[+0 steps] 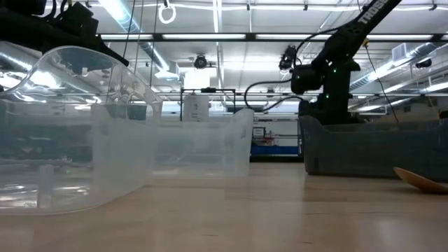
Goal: Sort silverware by color (type)
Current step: Put the blue spoon into the black transparent bin
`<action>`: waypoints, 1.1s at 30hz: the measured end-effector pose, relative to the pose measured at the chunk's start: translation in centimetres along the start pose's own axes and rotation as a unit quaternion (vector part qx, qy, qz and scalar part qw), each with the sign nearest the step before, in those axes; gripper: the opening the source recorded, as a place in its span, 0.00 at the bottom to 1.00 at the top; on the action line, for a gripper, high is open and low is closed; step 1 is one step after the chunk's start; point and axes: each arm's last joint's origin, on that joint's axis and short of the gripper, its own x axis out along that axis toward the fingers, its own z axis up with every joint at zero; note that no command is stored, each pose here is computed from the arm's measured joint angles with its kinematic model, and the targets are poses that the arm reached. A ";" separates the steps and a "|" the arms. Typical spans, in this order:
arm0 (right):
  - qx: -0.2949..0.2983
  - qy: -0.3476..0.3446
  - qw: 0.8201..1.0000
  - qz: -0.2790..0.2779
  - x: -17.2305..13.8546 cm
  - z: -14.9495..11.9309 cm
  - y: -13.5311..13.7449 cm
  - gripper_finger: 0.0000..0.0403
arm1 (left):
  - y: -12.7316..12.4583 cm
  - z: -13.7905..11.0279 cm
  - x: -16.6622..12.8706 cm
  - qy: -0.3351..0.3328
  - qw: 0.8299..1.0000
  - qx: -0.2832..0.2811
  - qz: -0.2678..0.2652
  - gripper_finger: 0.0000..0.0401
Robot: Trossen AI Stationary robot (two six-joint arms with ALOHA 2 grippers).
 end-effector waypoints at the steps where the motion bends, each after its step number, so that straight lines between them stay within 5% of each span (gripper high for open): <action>1: -0.003 -0.008 1.000 0.004 -0.4 -0.1 0.1 0.03 | 0.0 0.0 0.0 0.000 1.000 0.000 0.000 0.15; 15: -0.026 -0.135 0.989 0.060 -8.2 -3.6 1.4 0.03 | 0.0 0.0 0.0 -0.001 1.000 -0.001 0.000 0.15; 24: -0.035 -0.132 0.977 0.161 -11.4 -6.8 2.3 0.03 | 0.0 0.0 0.0 -0.001 1.000 -0.001 0.000 0.15; 33: -0.046 -0.088 0.982 0.160 -10.8 -10.1 5.9 0.03 | 0.0 0.0 0.0 -0.001 1.000 0.000 0.000 0.15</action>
